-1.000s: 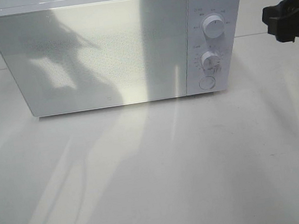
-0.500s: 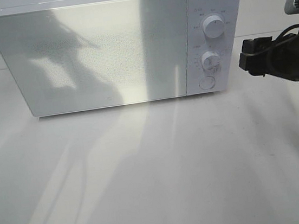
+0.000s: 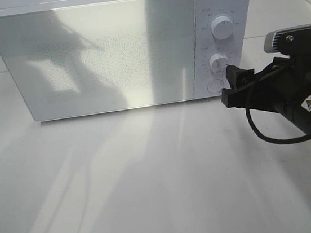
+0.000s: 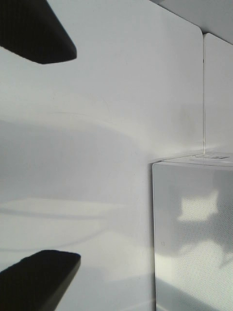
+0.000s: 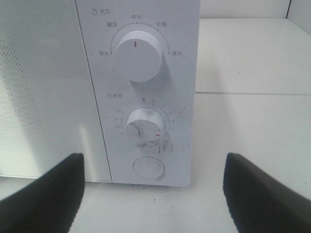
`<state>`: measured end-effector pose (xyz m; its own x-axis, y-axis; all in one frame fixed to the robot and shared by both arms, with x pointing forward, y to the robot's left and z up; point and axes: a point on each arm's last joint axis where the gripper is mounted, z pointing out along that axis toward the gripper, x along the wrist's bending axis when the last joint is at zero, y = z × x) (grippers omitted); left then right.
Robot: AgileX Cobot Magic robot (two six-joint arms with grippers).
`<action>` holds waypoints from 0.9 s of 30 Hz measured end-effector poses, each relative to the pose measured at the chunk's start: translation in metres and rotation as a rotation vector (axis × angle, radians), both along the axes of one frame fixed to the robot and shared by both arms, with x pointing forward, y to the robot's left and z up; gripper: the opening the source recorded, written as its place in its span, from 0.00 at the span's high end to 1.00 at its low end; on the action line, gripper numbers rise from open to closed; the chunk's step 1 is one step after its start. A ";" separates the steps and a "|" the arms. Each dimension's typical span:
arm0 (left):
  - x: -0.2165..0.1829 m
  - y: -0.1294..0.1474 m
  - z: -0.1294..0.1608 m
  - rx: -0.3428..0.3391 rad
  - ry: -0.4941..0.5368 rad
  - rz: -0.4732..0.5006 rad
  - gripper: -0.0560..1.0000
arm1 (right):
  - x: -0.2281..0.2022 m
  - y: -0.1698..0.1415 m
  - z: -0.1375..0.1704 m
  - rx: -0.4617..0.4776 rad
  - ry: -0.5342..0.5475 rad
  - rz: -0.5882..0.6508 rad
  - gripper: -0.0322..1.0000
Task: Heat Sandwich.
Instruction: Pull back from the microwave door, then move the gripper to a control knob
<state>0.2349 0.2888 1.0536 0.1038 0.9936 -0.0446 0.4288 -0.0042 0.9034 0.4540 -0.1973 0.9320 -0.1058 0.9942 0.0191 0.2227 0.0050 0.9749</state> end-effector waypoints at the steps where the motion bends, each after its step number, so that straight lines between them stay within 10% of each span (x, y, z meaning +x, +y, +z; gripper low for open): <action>1: 0.000 0.000 0.000 0.000 0.000 0.000 0.02 | -0.001 0.002 -0.001 -0.001 -0.003 -0.005 0.23; 27: 0.000 0.000 0.000 -0.001 0.000 -0.001 0.02 | 0.008 0.014 -0.014 -0.017 0.001 -0.035 0.23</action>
